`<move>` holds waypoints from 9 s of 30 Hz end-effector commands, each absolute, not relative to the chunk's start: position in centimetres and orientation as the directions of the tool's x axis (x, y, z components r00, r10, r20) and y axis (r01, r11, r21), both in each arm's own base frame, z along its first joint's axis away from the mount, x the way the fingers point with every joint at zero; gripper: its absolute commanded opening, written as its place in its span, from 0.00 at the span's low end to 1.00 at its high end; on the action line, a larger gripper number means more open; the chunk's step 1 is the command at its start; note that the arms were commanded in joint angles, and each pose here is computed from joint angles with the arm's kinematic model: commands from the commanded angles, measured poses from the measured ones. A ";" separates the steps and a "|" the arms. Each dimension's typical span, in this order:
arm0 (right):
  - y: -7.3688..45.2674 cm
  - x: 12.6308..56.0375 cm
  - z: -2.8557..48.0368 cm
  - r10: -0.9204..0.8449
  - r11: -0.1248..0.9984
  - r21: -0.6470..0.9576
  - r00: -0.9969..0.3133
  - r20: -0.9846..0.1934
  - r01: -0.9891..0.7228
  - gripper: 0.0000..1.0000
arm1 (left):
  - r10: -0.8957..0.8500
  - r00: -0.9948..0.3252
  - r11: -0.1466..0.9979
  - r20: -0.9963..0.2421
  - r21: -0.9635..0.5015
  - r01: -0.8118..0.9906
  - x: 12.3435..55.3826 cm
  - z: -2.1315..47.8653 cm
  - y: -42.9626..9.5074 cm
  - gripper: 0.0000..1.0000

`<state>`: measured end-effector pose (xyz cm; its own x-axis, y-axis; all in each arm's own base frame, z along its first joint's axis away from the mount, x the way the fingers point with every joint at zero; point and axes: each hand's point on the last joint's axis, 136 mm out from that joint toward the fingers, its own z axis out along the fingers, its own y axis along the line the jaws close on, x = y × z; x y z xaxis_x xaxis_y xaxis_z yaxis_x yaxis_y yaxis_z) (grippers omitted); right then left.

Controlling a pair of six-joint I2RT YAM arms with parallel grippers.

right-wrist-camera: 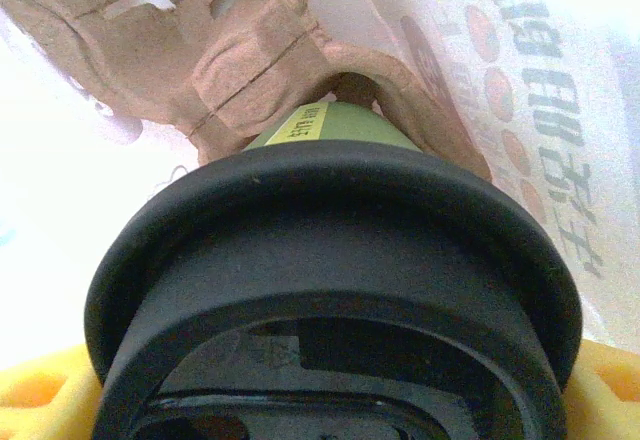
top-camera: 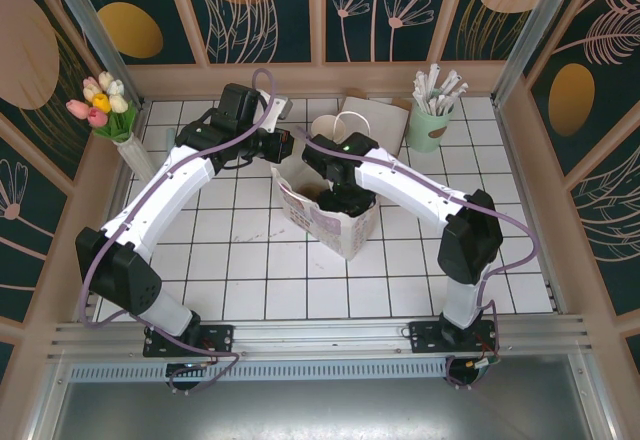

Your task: Pack the takeout coffee

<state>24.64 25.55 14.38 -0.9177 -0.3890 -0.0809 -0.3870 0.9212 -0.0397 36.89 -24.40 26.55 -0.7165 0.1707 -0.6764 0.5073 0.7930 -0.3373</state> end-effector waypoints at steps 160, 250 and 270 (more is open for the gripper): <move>24.6 22.5 12.0 -0.432 0.902 0.022 -0.902 0.011 -0.431 0.55 | 0.157 -0.715 0.795 -0.682 -0.342 0.501 38.0 27.2 -24.7 0.00; 25.4 22.1 7.9 -0.474 0.880 0.056 -0.879 0.042 -0.472 0.54 | 0.173 -0.727 0.716 -0.664 -0.423 0.556 38.1 25.9 -27.0 0.00; 22.6 21.0 3.9 -0.412 0.909 -0.005 -0.899 0.150 -0.418 0.54 | 0.175 -0.719 0.695 -0.673 -0.433 0.574 37.6 26.1 -27.2 0.00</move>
